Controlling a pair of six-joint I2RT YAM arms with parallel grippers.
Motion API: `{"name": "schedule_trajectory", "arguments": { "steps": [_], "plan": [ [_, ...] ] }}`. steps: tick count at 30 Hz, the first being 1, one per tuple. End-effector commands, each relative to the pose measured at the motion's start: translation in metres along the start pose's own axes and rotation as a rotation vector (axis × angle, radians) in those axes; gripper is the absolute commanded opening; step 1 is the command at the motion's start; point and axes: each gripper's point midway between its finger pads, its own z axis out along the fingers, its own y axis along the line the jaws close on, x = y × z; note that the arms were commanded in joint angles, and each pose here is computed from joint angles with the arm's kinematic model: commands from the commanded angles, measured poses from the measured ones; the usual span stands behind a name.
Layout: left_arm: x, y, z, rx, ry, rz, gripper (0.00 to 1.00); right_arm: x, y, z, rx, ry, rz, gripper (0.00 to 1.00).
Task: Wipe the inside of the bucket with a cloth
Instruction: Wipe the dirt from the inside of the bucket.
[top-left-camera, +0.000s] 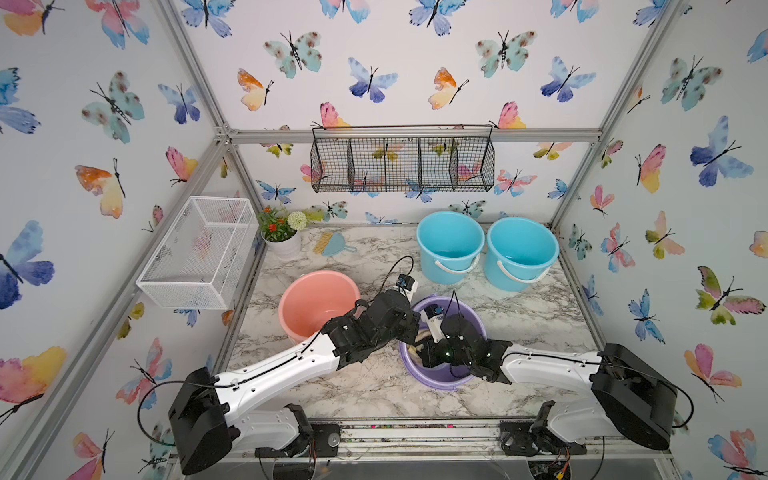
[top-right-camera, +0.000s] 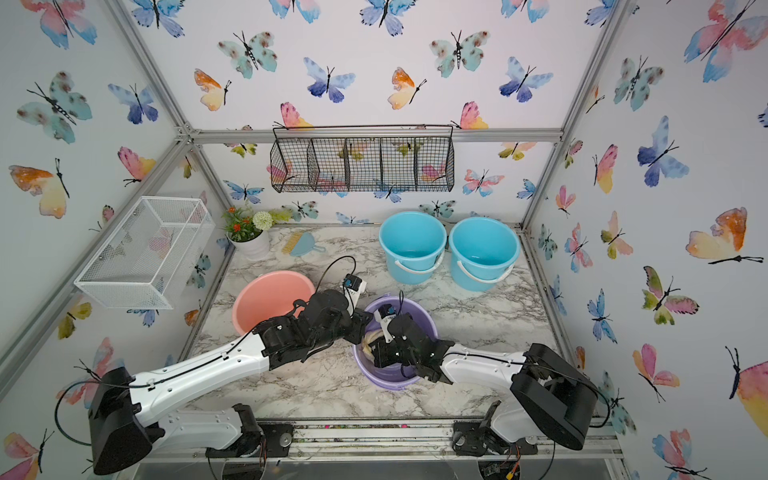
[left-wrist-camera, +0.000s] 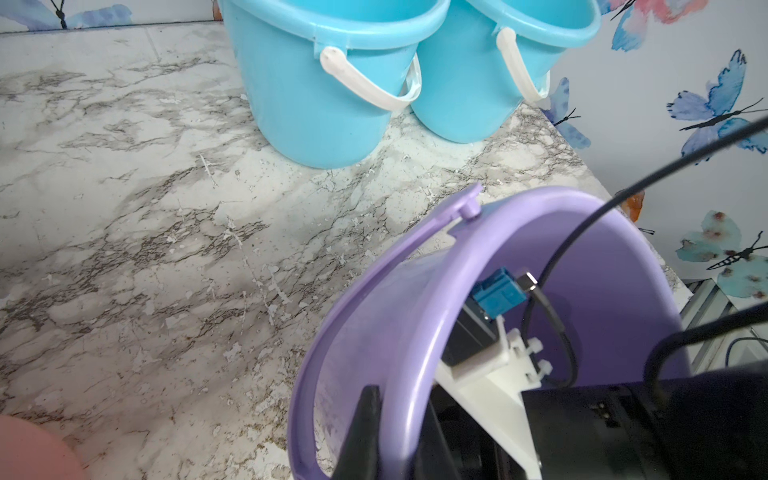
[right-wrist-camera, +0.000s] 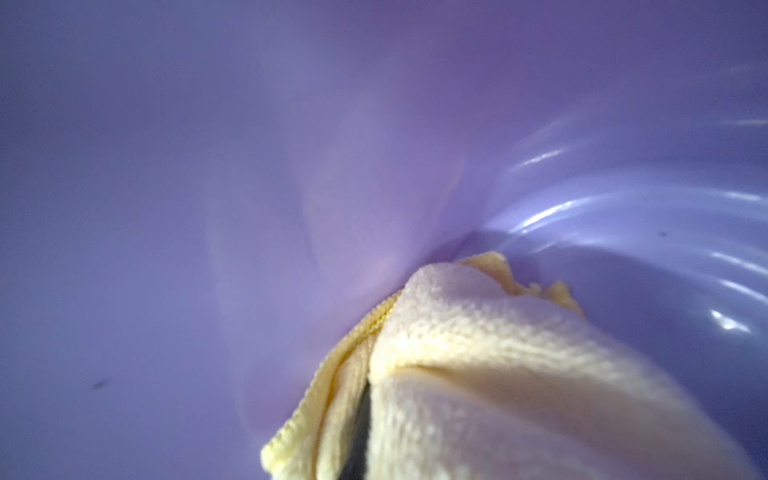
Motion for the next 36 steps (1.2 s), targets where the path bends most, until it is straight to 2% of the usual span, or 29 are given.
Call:
{"name": "schedule_trajectory", "arguments": {
  "steps": [1, 5, 13, 17, 22, 27, 30, 32, 36],
  "plan": [
    [-0.008, -0.013, -0.002, 0.059, -0.015, -0.056, 0.00, -0.045, -0.011, -0.001, 0.079, -0.233, -0.052, 0.02],
    [-0.008, -0.014, -0.002, 0.062, -0.014, -0.054, 0.00, -0.053, -0.037, -0.002, 0.246, -0.275, -0.128, 0.02],
    [-0.006, -0.015, -0.002, 0.069, -0.005, -0.056, 0.00, -0.059, -0.080, -0.019, 0.577, -0.246, -0.250, 0.02],
    [-0.006, -0.014, -0.002, 0.067, -0.004, -0.058, 0.00, -0.054, -0.093, -0.026, 0.715, -0.139, -0.346, 0.02],
    [-0.006, -0.014, -0.002, 0.064, -0.008, -0.059, 0.00, -0.030, -0.109, -0.036, 0.837, 0.078, -0.347, 0.02],
    [-0.006, -0.012, -0.001, 0.054, -0.007, -0.057, 0.00, 0.010, -0.117, -0.053, 0.883, 0.328, -0.280, 0.02],
    [-0.006, -0.011, -0.001, 0.048, -0.007, -0.056, 0.00, 0.036, -0.115, -0.060, 0.854, 0.484, -0.249, 0.02],
    [-0.006, -0.010, -0.001, 0.044, -0.006, -0.052, 0.00, 0.057, -0.103, -0.059, 0.763, 0.604, -0.221, 0.02],
    [-0.007, -0.011, 0.000, 0.041, 0.000, -0.046, 0.00, 0.084, -0.079, -0.057, 0.592, 0.733, -0.157, 0.02]
  ]
}}
